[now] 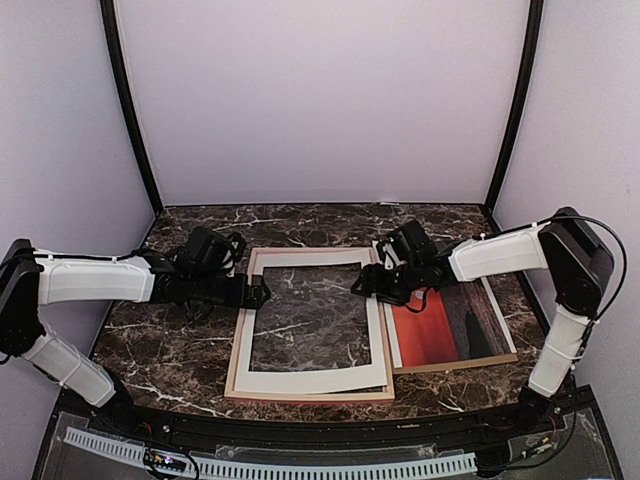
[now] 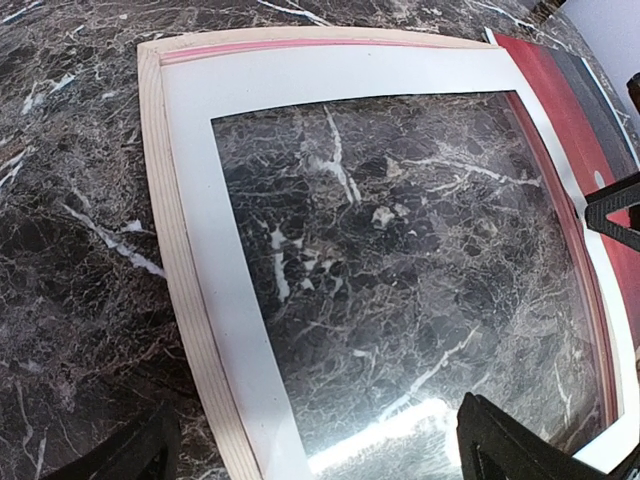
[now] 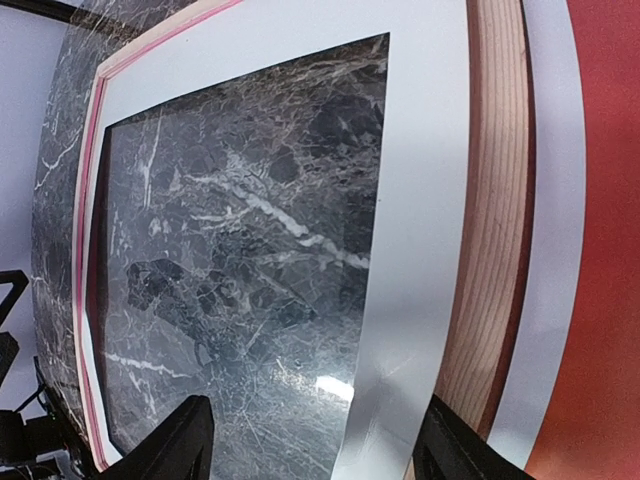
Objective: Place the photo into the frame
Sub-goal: Place the mat board on the glass panel.
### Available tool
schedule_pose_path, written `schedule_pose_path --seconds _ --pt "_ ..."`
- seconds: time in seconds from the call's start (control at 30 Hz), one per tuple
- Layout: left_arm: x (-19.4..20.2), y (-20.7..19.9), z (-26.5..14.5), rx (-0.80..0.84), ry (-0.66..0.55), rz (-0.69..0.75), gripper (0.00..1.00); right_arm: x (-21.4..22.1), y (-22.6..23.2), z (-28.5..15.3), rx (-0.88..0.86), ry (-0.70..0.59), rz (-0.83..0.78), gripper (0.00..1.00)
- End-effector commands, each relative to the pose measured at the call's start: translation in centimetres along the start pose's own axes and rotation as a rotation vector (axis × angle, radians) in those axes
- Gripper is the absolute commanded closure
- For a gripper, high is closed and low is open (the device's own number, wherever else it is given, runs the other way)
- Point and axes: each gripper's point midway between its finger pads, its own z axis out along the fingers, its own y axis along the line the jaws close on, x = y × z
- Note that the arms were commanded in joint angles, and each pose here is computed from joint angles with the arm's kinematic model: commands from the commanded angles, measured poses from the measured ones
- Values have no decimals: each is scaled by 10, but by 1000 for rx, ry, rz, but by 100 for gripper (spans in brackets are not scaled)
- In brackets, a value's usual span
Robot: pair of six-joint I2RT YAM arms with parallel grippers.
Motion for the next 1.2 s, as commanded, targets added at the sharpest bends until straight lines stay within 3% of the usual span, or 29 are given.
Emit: schedule_pose_path --seconds 0.0,0.57,0.83,1.17 --pt "-10 -9 -1 10 -30 8 1 -7 6 -12 38 -28 -42 30" --pt "-8 -17 0 25 -30 47 1 -8 10 -35 124 -52 -130 30" --pt "2 -38 8 126 -6 76 1 27 38 -27 9 34 -215 33" --pt "15 -42 29 151 32 62 1 67 29 -21 41 94 -216 35"
